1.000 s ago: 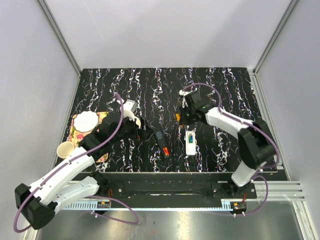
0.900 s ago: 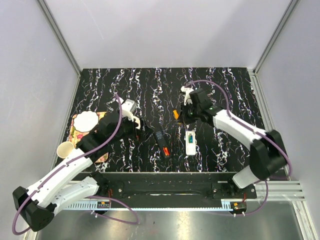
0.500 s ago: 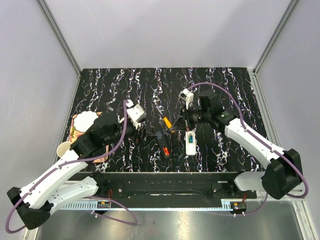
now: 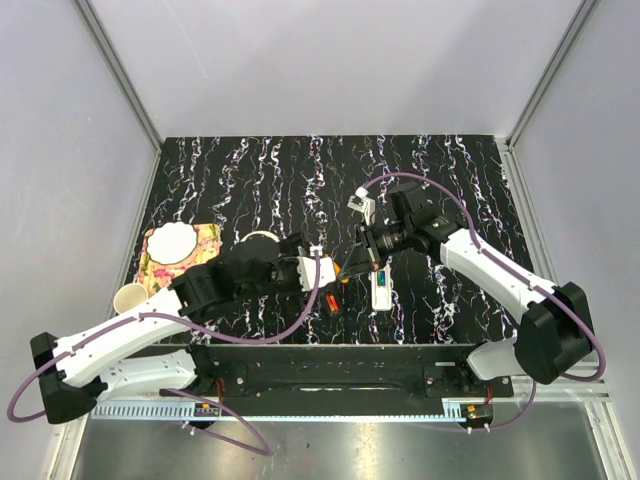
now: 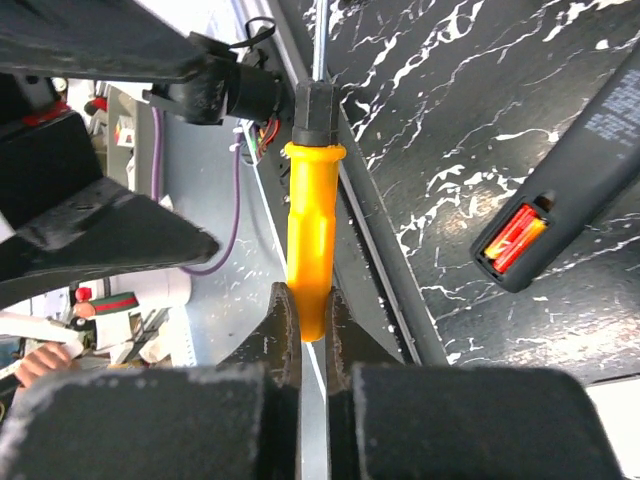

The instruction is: Unload the batteries from the remote control

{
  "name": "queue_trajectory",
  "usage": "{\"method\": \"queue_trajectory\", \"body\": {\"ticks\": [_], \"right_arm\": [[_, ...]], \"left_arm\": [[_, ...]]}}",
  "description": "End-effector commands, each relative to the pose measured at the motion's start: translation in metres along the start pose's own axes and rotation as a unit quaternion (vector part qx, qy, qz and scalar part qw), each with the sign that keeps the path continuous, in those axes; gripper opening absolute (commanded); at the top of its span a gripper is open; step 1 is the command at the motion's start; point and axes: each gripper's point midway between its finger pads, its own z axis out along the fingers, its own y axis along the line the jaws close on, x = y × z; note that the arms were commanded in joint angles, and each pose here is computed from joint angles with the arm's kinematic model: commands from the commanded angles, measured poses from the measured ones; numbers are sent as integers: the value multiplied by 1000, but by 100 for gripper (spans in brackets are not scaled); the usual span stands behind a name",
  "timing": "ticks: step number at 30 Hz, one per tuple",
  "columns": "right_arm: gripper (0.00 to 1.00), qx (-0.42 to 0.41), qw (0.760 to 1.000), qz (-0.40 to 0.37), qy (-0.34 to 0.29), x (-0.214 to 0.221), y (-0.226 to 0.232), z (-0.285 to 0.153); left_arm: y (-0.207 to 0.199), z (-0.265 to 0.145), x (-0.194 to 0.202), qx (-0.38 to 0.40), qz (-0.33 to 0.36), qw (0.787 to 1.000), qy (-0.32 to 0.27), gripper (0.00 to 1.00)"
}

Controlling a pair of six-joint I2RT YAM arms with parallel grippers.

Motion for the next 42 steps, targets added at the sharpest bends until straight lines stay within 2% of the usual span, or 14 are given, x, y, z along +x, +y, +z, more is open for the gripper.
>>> {"method": "queue_trajectory", "body": {"ticks": [1, 10, 14, 20, 22, 24, 25, 32, 34, 35, 37, 38, 40, 42], "right_arm": [[0, -45, 999, -20, 14, -1, 28, -1], [0, -69, 996, -25, 43, 13, 40, 8], [0, -73, 996, -35, 36, 9, 47, 4], [0, -62, 996, -59, 14, -1, 58, -5], [0, -61, 996, -68, 6, -3, 63, -9], [0, -54, 996, -75, -1, -5, 65, -12], [0, -54, 995, -81, -5, -7, 67, -14], [0, -31, 995, -93, -28, -19, 69, -18], [8, -12, 995, -88, -37, -24, 63, -17], [22, 14, 995, -85, -48, -28, 54, -17], [36, 41, 994, -81, -62, -34, 47, -18], [55, 73, 991, -78, -78, -41, 37, -20], [73, 93, 987, -81, -106, -51, 35, -25], [99, 126, 975, -91, -156, -66, 33, -36]], "left_arm": [[16, 7, -8, -44, 49, 998, 13, 99], [7, 35, -1, -32, 66, 997, 22, 97], [3, 42, 7, -25, 60, 997, 35, 68], [1, 41, 10, -39, 22, 999, 20, 63], [-2, 39, 10, -39, 9, 999, 10, 46], [1, 37, 8, -48, -6, 999, 5, 11], [3, 36, 9, -55, -9, 998, 7, 5], [6, 38, 1, -68, -51, 996, -6, 0], [9, 38, -3, -80, -70, 994, -16, 0], [11, 38, -5, -87, -88, 992, -24, 0], [15, 39, -11, -101, -107, 988, -45, 0], [14, 40, -13, -102, -125, 985, -54, 0], [17, 42, -16, -112, -148, 980, -73, 0], [20, 43, -15, -119, -182, 973, -80, 0]]}}
